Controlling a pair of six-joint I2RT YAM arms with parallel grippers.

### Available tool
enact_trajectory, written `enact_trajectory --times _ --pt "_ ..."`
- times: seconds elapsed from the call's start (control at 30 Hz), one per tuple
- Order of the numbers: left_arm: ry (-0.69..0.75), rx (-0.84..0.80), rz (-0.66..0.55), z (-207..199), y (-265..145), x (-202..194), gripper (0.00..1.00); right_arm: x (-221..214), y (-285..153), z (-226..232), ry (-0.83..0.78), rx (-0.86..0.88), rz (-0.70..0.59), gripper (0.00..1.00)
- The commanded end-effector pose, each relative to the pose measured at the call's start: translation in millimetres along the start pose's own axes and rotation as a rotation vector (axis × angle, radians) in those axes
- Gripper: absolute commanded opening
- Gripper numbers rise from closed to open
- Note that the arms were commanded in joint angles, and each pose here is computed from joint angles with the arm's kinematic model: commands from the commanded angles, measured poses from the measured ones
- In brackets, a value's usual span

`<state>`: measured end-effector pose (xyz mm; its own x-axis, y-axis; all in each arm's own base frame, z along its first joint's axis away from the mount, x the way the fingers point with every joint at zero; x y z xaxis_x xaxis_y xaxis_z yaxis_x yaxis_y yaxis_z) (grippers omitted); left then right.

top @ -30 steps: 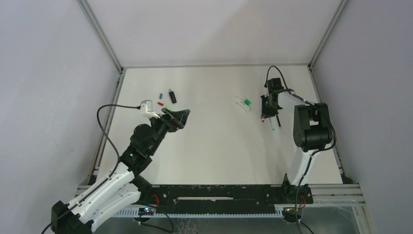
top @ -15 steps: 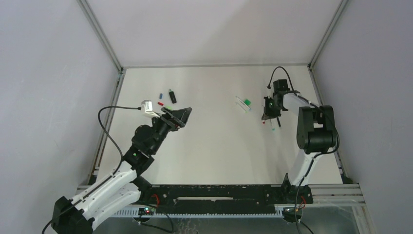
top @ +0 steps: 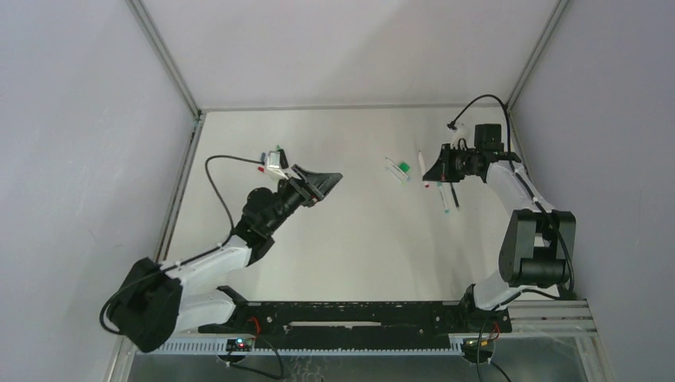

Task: Insert the pens into the pen caps
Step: Pick up the pen from the center of the board.

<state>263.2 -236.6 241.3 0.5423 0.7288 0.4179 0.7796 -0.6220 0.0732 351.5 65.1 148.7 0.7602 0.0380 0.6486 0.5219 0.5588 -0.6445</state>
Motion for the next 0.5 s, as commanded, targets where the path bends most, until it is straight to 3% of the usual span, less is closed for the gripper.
enact_trajectory --times 0.0,0.27,0.47 --pt "-0.025 -0.201 0.074 -54.5 28.1 -0.7 0.85 14.8 -12.4 51.5 -0.127 0.283 -0.086 0.00" --pt "-0.042 -0.168 0.220 -43.9 72.2 -43.3 0.84 12.4 -25.9 131.7 -0.288 0.606 -0.088 0.00" --pt "-0.039 -0.158 0.295 -43.6 85.4 -56.6 0.75 11.1 -34.1 160.4 -0.352 0.732 -0.066 0.00"
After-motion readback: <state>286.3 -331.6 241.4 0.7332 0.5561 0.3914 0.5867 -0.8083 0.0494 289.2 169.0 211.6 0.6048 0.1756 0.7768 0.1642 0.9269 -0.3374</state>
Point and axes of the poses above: each gripper's point midway between its finger pads, its own y axis out along the fingers, its own z axis along the line the jaws close on, x = y × z, the point moved 3 cm from there along -y, back along the fingers, and after that the axes turned 7 degrees about -y, right-handed, at the moved point
